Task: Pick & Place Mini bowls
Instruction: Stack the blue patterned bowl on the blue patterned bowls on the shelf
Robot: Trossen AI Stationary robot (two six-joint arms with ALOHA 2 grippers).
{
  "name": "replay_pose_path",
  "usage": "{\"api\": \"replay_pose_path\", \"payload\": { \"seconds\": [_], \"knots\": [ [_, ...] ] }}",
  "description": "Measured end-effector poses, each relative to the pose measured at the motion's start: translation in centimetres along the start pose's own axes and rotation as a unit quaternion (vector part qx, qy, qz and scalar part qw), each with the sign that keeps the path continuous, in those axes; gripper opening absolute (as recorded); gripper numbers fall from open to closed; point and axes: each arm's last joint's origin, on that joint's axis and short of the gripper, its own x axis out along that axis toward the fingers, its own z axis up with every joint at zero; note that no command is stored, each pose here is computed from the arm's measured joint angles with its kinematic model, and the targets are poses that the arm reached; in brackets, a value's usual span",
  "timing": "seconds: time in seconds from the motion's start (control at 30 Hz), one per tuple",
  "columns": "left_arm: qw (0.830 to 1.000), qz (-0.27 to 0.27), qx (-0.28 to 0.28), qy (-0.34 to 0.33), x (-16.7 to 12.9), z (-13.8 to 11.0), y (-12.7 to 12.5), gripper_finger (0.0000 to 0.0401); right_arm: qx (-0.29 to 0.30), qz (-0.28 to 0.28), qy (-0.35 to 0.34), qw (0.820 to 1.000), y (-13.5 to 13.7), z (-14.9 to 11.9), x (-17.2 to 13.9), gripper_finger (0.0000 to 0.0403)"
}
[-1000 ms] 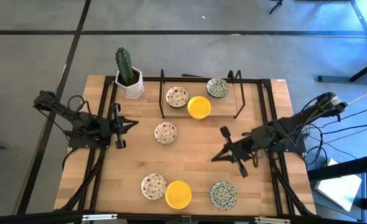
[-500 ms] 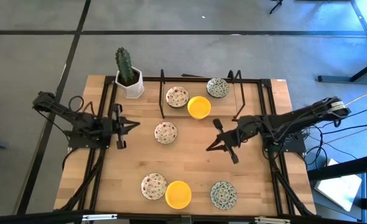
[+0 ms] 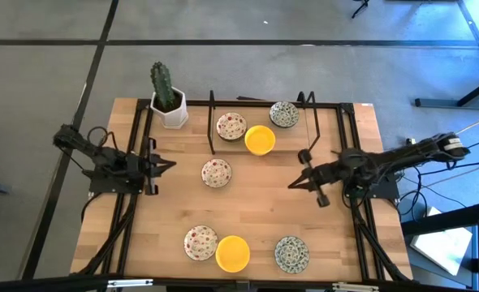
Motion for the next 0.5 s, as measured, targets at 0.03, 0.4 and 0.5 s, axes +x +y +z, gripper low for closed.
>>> {"api": "replay_pose_path", "payload": {
  "seconds": [0.03, 0.4, 0.5],
  "knots": [
    [1.000, 0.005, -0.003, -0.002, -0.3, 0.1, 0.2, 0.0003, 0.002, -0.005, -0.009, 1.000, 0.0, 0.0, -0.6, 0.0007],
    [0.999, -0.019, 0.015, -0.027, -0.9, -2.0, -0.2, 0.0003, 0.011, -0.015, -0.037, 0.999, 0.4, -1.4, -2.9, 0.0007],
    [0.999, -0.024, -0.014, -0.040, -0.9, -1.9, -0.1, 0.0003, 0.017, -0.017, -0.033, 0.999, 0.4, -1.7, -3.1, 0.0003]
  ]
}}
